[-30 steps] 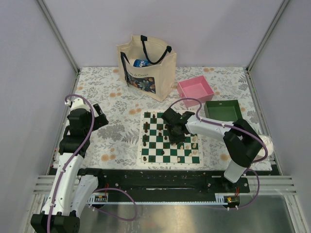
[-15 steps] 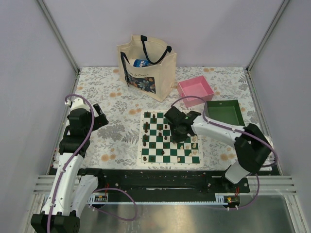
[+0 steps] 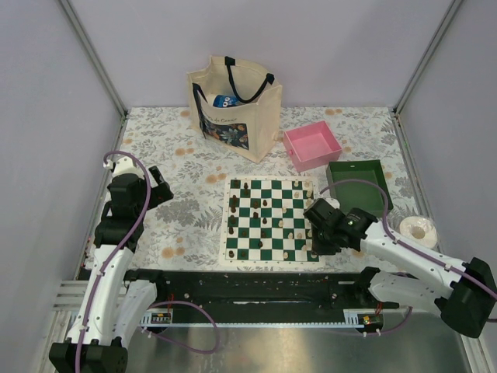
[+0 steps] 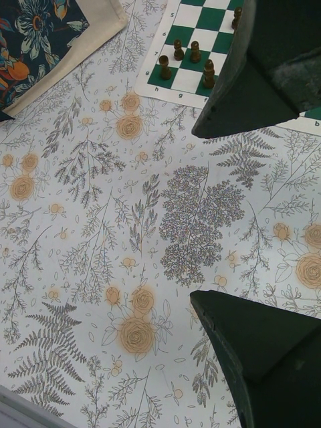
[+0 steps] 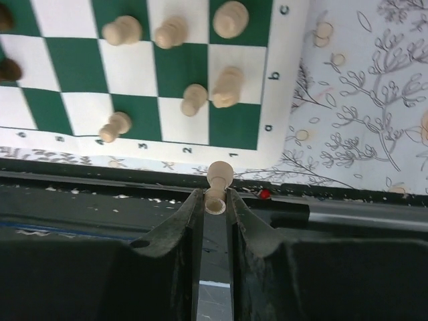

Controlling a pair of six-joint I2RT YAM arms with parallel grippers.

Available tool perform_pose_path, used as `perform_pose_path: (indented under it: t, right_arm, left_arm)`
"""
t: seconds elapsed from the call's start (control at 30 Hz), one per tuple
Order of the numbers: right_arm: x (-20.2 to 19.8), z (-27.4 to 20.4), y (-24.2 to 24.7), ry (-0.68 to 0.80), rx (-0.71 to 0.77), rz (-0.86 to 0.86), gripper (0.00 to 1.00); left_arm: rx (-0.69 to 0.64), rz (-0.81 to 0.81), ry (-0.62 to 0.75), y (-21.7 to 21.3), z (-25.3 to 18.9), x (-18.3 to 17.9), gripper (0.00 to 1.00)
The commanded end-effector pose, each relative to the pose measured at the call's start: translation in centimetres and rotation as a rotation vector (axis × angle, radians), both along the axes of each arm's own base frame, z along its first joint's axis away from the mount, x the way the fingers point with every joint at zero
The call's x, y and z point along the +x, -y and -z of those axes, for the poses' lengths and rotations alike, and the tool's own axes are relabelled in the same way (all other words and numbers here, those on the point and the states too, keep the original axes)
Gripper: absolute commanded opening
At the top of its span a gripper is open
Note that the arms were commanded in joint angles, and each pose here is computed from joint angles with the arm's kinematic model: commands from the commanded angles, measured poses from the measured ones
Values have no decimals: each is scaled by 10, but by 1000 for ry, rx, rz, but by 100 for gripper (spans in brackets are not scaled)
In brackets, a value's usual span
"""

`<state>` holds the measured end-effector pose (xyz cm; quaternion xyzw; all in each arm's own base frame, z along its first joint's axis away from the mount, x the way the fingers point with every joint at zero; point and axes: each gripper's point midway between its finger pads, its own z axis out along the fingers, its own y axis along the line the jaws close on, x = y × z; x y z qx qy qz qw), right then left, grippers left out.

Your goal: Set up the chess pieces on the board

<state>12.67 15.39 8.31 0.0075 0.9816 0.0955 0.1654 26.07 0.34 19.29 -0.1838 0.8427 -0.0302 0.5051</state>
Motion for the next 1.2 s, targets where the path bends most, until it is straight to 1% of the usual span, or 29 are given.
perform_pose_path:
  t: [0.0,0.2,0.57,1.17]
  right_arm:
    - [-1,9,16,-17,-59,77,23]
    - [8,30,20,-18,-121,25,23]
    - [22,43,9,4,-72,12,24]
    - [14,53,10,-53,-83,-9,25]
  left_arm:
    - [-20,13,68,3,-18,7,99]
    - [-18,5,76,2,-19,6,99]
    - [-21,10,67,3,-17,6,99]
    - [-22,12,68,3,-18,7,99]
